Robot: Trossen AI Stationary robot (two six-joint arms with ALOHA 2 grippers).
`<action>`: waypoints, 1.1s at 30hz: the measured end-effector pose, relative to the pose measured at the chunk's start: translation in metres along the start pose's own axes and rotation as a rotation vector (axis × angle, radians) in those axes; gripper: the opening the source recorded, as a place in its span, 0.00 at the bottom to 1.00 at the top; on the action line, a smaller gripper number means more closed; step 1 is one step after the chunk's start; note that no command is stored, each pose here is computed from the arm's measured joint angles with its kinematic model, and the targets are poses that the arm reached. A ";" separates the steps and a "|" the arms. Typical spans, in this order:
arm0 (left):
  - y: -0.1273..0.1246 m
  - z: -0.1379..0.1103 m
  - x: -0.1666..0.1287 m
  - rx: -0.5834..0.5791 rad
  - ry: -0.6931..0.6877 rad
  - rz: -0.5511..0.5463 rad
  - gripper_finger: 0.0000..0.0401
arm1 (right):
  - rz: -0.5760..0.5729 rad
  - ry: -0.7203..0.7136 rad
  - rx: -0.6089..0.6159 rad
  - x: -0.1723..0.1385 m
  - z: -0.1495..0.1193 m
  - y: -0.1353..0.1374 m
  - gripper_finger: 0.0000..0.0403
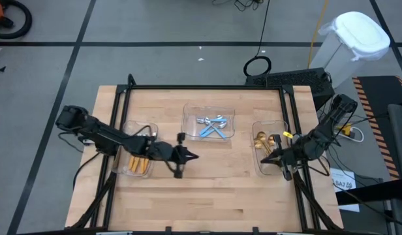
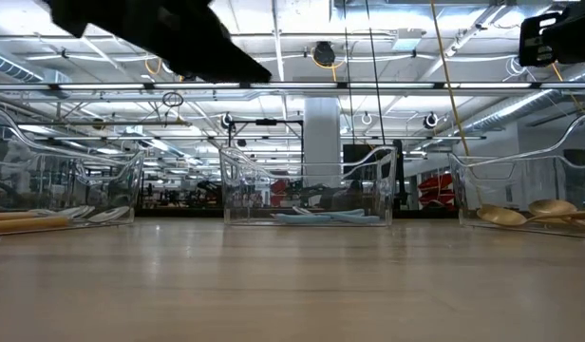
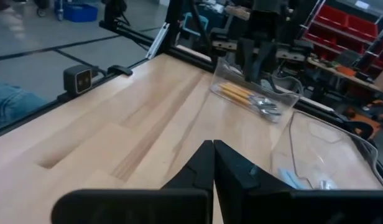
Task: Sort silverware by color (type)
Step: Return to Home Position
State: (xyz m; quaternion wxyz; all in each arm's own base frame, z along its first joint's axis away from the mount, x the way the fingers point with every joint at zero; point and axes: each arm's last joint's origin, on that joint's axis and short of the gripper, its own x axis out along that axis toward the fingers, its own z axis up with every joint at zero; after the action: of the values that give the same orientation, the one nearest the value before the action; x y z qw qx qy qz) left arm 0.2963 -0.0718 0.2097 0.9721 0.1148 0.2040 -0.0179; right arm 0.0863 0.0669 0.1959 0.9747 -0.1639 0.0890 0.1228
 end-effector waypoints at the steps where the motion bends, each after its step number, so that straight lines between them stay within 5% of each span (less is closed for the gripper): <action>1: 0.001 -0.002 -0.007 -0.005 -0.018 0.000 0.00 | -0.006 -0.003 0.004 0.000 -0.001 -0.001 0.00; 18: 0.026 -0.033 -0.120 -0.063 -0.263 0.031 0.00 | 0.103 -0.068 0.058 0.000 -0.022 -0.006 0.00; 33: 0.036 -0.041 -0.164 -0.094 -0.269 0.036 0.00 | 0.115 -0.109 0.034 0.007 -0.037 -0.008 0.00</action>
State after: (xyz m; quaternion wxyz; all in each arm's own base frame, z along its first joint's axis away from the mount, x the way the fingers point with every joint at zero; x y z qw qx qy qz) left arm 0.1333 -0.0289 0.2468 0.9951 0.0693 0.0702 -0.0062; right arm 0.0903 0.0480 0.1621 0.9721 -0.1351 0.0472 0.1860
